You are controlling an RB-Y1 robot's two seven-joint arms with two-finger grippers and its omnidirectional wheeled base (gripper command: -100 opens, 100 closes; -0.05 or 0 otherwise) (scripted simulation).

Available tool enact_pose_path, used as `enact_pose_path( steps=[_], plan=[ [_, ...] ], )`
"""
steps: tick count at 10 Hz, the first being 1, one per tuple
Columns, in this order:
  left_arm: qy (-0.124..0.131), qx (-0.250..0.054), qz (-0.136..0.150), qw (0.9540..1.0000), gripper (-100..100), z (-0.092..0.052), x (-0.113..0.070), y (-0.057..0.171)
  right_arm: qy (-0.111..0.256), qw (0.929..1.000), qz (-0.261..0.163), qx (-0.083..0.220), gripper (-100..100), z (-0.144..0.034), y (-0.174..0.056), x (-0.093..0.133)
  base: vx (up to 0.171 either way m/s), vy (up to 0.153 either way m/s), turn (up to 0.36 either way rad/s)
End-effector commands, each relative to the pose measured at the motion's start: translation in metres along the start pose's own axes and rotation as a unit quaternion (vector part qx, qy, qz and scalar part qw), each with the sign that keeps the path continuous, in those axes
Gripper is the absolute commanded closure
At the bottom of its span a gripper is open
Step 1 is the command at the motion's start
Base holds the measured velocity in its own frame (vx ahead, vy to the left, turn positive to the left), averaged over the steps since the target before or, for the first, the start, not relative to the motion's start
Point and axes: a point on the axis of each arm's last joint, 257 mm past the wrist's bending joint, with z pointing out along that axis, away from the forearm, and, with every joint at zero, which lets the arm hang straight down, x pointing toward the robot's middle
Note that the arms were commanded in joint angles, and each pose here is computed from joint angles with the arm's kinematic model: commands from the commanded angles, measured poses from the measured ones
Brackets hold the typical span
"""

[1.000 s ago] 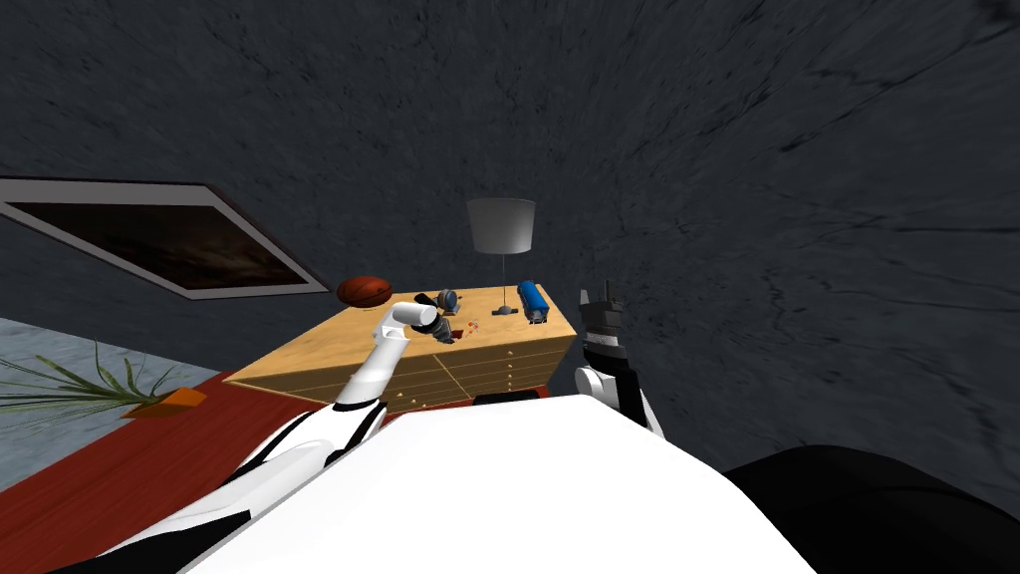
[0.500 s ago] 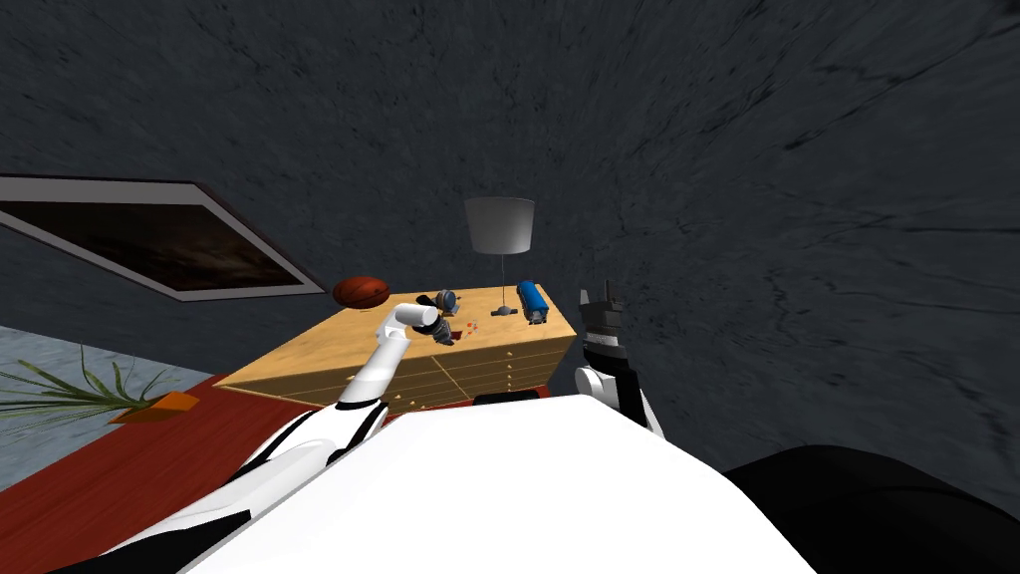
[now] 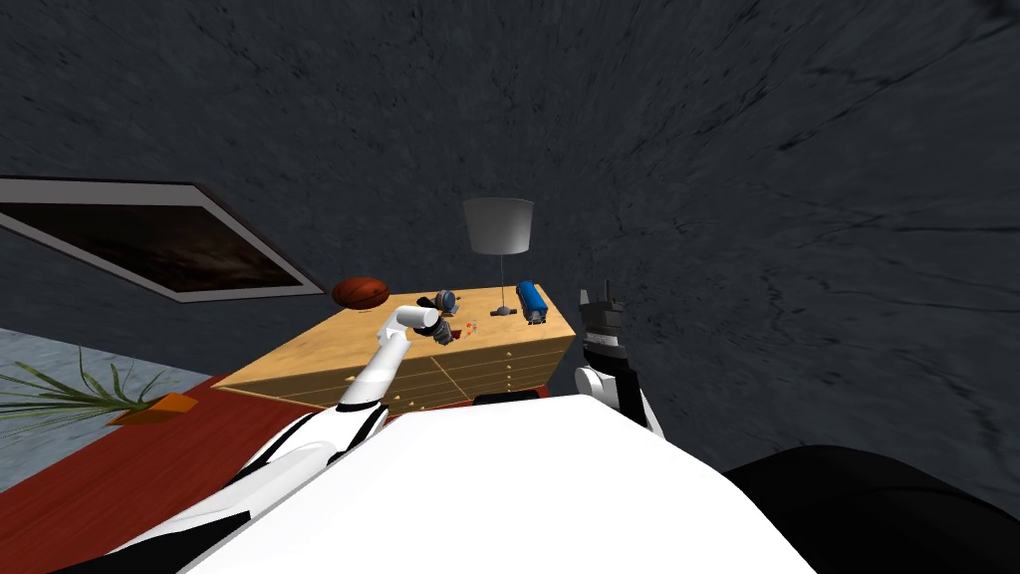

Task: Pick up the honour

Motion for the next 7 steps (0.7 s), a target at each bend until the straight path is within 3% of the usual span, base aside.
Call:
enact_pose_path(
  steps=[1, 3, 4, 5, 7],
  plan=[
    [0.0, 0.0, 0.0, 1.0, 100, 0.0, 0.0, 0.0, 0.0, 1.0, 0.0, 0.0, 0, 0.0, 0.0, 0.0, 0.0, 0.0, 0.0],
    [0.0, 0.001, 0.0, 1.0, 100, 0.0, 0.0, 0.0, 0.0, 1.0, 0.0, 0.0, 0, 0.0, 0.0, 0.0, 0.0, 0.0, 0.0],
    [0.0, 0.001, 0.0, 1.0, 0, 0.0, 0.0, -0.001, 0.0, 1.0, 0.0, 0.0, 0, 0.0, 0.0, 0.0, 0.0, 0.0, 0.0],
    [0.0, -0.001, 0.0, 1.0, 100, -0.009, 0.003, 0.0, 0.0, 1.0, 0.0, 0.0, 0, 0.0, 0.0, 0.0, -0.004, 0.007, 0.017],
    [0.0, -0.001, 0.001, 1.0, 100, -0.018, 0.006, 0.001, 0.0, 1.0, 0.0, 0.0, 0, 0.0, 0.0, 0.0, -0.006, 0.012, 0.013]
  ],
)
